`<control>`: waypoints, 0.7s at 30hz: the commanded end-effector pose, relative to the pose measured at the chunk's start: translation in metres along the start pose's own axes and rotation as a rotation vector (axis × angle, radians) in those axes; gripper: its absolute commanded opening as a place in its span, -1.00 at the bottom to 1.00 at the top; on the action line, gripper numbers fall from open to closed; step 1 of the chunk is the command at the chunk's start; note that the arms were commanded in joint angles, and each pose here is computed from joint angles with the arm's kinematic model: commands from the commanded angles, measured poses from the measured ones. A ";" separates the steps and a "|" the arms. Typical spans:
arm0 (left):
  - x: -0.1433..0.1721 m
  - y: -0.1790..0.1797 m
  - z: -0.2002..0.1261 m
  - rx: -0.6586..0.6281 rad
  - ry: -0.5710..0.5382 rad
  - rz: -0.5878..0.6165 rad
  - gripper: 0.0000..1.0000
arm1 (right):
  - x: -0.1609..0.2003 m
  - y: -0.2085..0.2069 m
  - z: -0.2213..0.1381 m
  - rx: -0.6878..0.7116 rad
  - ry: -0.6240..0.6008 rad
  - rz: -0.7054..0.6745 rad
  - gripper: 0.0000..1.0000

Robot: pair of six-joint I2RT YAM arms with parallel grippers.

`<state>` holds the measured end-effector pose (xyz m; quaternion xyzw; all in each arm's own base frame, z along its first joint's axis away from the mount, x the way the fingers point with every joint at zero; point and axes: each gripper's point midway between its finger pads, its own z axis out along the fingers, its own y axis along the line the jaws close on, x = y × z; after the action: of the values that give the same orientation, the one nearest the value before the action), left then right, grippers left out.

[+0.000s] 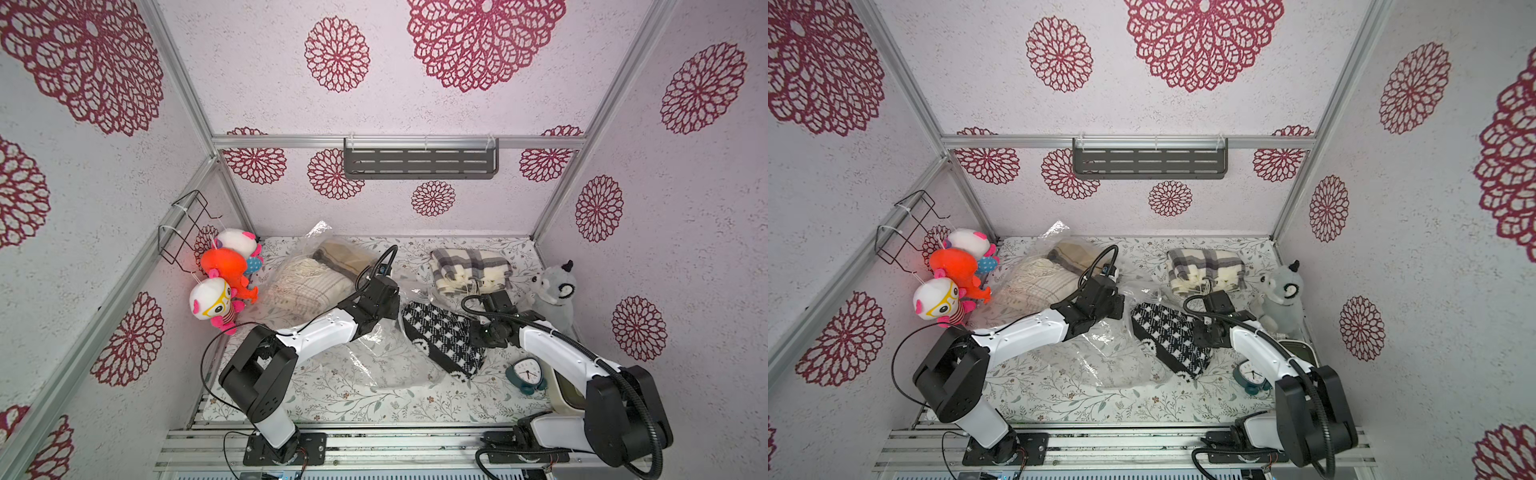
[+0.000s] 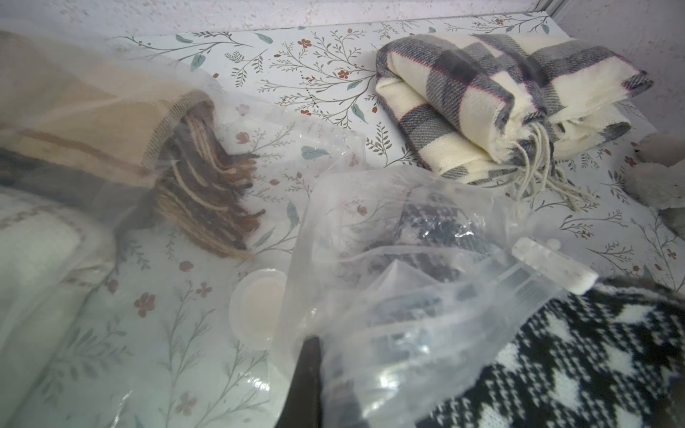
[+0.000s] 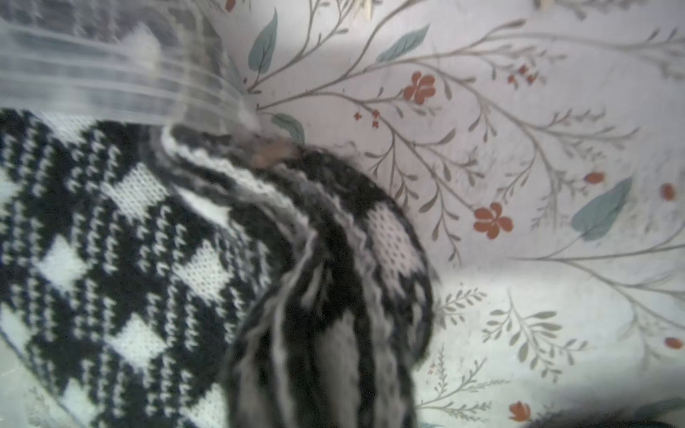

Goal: Take the scarf out of the vacuum bag
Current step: Take out the scarf from the vacuum bag.

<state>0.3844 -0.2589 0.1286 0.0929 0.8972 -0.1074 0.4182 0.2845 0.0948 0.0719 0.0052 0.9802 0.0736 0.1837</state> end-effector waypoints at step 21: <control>-0.015 0.039 0.015 -0.177 -0.100 -0.016 -1.00 | -0.072 -0.104 -0.030 0.437 -0.086 0.026 -1.00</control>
<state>0.4102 -0.2543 0.1142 0.0681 0.8884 -0.0728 0.4482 0.3338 0.0288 0.0882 0.0057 0.9782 -0.0609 0.1987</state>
